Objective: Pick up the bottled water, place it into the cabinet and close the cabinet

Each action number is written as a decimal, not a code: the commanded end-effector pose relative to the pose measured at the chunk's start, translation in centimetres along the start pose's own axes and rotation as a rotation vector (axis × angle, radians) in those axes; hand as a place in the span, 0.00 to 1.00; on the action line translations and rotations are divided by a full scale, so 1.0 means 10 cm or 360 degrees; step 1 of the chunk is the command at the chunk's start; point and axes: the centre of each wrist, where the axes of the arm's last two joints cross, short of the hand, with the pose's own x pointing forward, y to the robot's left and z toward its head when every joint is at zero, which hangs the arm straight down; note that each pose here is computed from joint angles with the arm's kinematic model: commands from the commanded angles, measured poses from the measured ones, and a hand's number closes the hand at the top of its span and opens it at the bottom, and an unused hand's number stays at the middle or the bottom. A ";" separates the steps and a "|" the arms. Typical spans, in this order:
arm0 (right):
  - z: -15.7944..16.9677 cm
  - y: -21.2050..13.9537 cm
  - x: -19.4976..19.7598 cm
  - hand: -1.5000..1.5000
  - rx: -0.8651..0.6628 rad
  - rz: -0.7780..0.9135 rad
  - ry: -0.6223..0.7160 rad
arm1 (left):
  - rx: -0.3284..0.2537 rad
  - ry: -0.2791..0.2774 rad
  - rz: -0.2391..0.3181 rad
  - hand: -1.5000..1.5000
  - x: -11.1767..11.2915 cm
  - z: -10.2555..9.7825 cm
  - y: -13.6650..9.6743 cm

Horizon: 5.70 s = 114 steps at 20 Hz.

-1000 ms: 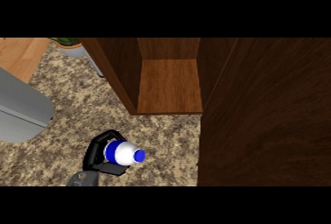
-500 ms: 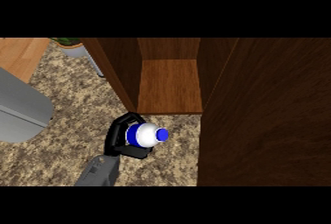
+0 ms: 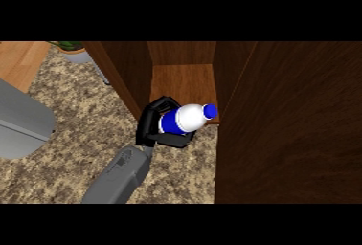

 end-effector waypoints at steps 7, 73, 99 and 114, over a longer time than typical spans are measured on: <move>-0.04 -0.07 0.21 0.00 0.0012 -0.0043 -0.0073 | 0.0146 0.0105 -0.0098 1.00 0.46 -0.70 -0.26; -0.08 0.07 0.42 0.00 0.0052 0.0047 -0.0099 | -0.0104 -0.0070 0.0606 0.00 0.32 1.01 -0.17; -0.44 0.34 0.37 1.00 0.0980 -0.0051 0.0042 | -0.0110 -0.0223 0.0513 0.00 0.84 2.26 1.83; -0.89 0.38 0.04 1.00 0.1308 0.0162 0.0009 | -0.0202 -0.0238 0.0451 0.00 0.95 2.21 2.17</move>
